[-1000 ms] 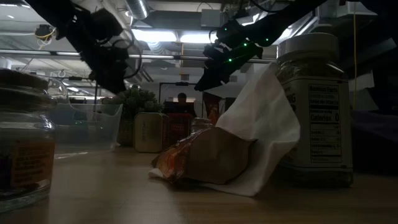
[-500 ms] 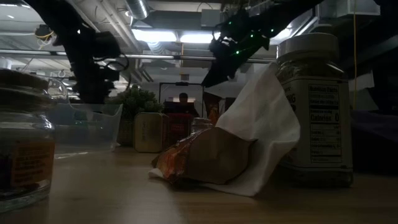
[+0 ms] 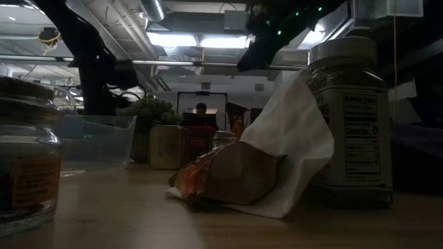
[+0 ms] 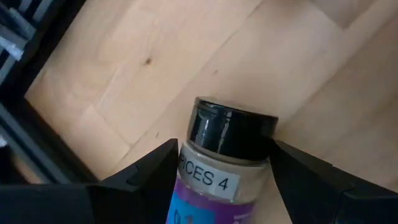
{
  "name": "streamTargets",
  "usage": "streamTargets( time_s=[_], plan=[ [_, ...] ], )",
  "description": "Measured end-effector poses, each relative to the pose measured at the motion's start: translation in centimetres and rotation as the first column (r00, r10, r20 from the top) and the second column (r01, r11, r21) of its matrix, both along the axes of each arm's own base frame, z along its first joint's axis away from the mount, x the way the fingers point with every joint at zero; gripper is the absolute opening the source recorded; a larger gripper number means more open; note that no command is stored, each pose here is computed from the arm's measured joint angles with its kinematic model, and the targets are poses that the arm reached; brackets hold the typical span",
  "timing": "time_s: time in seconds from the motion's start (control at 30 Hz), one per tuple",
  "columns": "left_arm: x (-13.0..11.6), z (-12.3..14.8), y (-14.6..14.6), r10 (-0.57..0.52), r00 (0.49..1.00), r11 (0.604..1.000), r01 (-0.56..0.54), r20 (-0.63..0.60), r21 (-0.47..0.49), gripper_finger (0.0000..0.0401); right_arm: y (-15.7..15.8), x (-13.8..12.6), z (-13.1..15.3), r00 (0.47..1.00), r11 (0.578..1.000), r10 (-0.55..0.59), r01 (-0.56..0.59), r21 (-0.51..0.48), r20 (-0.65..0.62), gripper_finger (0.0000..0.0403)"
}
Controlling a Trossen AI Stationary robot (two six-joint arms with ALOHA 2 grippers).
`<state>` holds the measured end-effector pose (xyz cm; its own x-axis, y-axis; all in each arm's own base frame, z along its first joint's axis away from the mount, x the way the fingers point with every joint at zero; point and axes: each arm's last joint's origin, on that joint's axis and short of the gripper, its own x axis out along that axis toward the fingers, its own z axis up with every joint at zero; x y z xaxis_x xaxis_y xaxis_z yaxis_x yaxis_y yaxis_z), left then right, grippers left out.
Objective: Sort spices by type
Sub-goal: Put the violet seasoning bottle into the top transparent bin
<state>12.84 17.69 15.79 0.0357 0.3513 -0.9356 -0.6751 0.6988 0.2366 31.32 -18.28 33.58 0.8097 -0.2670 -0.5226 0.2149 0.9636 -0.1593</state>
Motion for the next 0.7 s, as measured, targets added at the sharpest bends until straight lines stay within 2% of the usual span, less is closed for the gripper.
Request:
streamTargets(
  time_s=[0.23,0.33,0.47,0.7],
  plan=[
    [0.2,-1.7,0.4,-0.047,0.997,0.997,0.043,-0.053,-0.065,0.0234,1.0,-1.7,2.2,1.0,1.0,-0.005,0.005,-0.021,0.03,0.0225],
    [0.3,-1.7,0.5,-0.05,0.997,0.997,0.047,-0.054,-0.063,0.0229,1.3,-2.2,2.9,0.999,1.0,-0.004,0.006,-0.03,0.045,0.0225],
    [0.3,-1.6,0.5,-0.026,0.999,0.998,0.024,-0.043,-0.057,0.0198,1.5,-2.5,3.1,0.999,1.0,-0.004,0.006,-0.029,0.044,0.0225],
    [0.1,-0.3,0.2,0.023,1.0,1.0,-0.023,0.013,-0.007,0.0197,1.8,-3.5,4.1,0.998,0.994,-0.054,0.057,-0.097,0.037,0.0225]
  ],
)
